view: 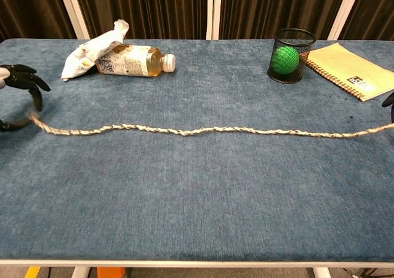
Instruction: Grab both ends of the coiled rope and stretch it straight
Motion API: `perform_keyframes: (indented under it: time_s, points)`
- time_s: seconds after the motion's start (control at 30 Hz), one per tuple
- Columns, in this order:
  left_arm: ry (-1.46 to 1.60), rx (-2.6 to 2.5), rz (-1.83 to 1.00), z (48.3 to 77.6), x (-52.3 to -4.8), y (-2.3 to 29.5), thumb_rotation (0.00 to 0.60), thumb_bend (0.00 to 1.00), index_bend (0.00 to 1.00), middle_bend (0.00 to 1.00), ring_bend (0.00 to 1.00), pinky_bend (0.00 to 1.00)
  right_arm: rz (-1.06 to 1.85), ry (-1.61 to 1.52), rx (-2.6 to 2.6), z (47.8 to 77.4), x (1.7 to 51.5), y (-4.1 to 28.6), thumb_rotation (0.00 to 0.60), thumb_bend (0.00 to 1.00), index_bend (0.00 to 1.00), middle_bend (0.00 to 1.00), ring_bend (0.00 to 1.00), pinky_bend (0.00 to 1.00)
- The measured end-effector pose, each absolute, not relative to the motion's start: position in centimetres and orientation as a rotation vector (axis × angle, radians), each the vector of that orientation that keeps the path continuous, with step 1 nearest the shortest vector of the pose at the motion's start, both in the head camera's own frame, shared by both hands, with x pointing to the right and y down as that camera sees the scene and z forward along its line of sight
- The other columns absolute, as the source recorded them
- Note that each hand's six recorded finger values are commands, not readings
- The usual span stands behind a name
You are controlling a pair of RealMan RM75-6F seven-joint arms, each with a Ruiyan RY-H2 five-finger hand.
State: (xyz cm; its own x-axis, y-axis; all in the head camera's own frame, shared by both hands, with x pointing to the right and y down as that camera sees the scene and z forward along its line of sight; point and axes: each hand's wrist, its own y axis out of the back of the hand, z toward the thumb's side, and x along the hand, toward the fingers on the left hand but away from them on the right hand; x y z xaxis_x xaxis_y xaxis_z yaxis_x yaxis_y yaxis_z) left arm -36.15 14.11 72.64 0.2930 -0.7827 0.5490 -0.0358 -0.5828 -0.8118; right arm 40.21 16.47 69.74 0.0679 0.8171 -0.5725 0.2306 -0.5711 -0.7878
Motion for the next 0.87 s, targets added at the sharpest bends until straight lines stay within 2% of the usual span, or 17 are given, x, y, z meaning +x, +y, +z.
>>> perform_keyframes:
  time_s: [0.07, 0.1, 0.27, 0.5, 0.7, 0.87]
  points:
    - [0.733, -1.859, -1.353, 72.7, -36.1, 14.2, 0.6, 0.21, 0.22, 0.14, 0.01, 0.03, 1.535, -1.036, -1.858, 69.8, 40.1, 16.7, 0.6, 0.32, 0.07, 0.14, 0.0, 0.0]
    - [0.737, -1.86, -1.352, 72.6, -36.1, 14.2, 0.6, 0.2, 0.21, 0.13, 0.01, 0.03, 1.534, -1.04, -1.858, 69.7, 40.0, 16.8, 0.6, 0.32, 0.06, 0.13, 0.0, 0.0]
    - [0.811, -1.842, -1.329, 71.0, -36.6, 13.8, 0.6, 0.19, 0.2, 0.13, 0.01, 0.03, 1.51, -1.072, -1.816, 67.9, 40.7, 16.5, 0.6, 0.32, 0.05, 0.12, 0.0, 0.0]
    - [0.999, -1.73, -1.311, 65.8, -40.0, 13.8, 0.6, 0.16, 0.2, 0.13, 0.01, 0.03, 1.44, -1.131, -1.706, 62.1, 43.2, 16.0, 0.6, 0.28, 0.05, 0.12, 0.0, 0.0]
    - [1.127, -1.59, -1.366, 61.1, -43.6, 16.3, 0.6, 0.15, 0.2, 0.13, 0.01, 0.03, 1.412, -1.123, -1.651, 57.1, 45.2, 16.9, 0.6, 0.28, 0.05, 0.11, 0.0, 0.0]
    - [1.177, -1.521, -1.43, 58.5, -44.9, 19.5, 0.6, 0.14, 0.21, 0.13, 0.01, 0.03, 1.388, -1.137, -1.649, 54.9, 45.8, 18.7, 0.6, 0.28, 0.05, 0.11, 0.0, 0.0]
